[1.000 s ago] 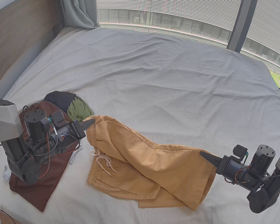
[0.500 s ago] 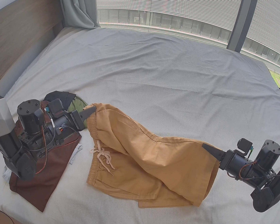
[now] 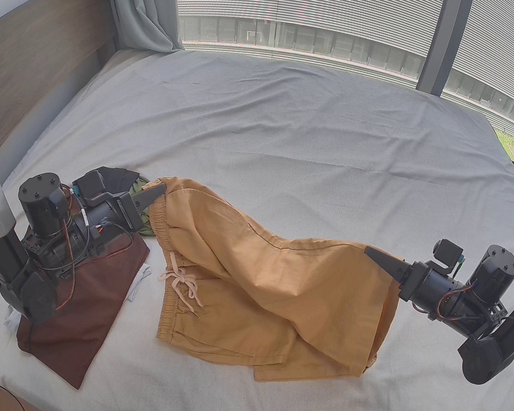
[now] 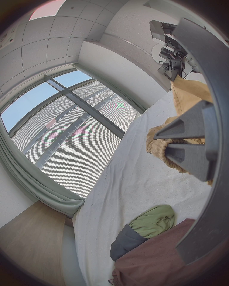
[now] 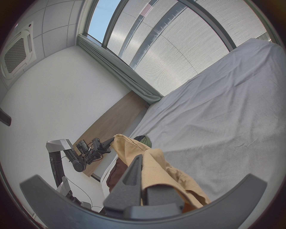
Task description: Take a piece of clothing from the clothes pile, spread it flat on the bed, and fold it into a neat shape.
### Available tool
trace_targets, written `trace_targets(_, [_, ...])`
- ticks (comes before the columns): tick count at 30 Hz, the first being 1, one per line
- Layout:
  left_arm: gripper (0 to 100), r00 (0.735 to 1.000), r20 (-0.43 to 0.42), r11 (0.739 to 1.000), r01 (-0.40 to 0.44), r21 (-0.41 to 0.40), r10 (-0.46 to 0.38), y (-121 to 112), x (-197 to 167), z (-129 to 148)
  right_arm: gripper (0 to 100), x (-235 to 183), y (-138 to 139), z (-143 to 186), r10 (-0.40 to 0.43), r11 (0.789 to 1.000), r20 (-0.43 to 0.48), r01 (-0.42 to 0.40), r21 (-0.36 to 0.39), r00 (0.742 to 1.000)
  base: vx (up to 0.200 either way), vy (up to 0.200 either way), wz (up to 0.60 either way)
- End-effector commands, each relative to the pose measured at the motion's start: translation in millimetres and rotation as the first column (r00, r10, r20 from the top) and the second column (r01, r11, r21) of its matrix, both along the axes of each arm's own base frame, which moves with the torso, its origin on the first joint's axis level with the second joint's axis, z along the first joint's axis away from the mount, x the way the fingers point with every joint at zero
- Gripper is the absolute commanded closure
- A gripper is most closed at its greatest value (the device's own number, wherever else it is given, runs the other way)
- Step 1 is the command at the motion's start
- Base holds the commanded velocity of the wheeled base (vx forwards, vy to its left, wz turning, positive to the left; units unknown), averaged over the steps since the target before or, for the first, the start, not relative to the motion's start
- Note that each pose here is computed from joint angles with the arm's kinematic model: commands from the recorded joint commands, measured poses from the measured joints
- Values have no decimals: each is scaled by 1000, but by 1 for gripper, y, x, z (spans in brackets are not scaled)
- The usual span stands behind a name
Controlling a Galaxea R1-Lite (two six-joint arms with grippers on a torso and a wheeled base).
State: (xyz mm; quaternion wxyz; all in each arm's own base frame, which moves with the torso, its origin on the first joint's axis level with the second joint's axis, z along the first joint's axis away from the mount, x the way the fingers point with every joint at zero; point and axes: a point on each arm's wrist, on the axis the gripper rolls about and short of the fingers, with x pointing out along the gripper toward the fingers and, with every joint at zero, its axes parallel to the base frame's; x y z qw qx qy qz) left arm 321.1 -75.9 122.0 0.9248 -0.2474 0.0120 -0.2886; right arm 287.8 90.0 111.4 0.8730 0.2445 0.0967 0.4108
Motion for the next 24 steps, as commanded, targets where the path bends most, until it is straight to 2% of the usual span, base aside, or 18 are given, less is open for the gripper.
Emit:
trace_targets(1, [100,1000,6,1000,-14,2,14,10,0,2,100,2,-2,4,-7,1000,16,7,6,1000,0,0,0])
trace_targets(15, [100,999,23,1000,-26,-2,26,19,1,8,100,11,-13,12,-52,999,54,51,20,997,0,0,0])
trace_targets(24, [100,1000,14,1000,-13,4,13,16,4,3,100,17,-23,20,-85,996,85,83,31,993,0,0,0])
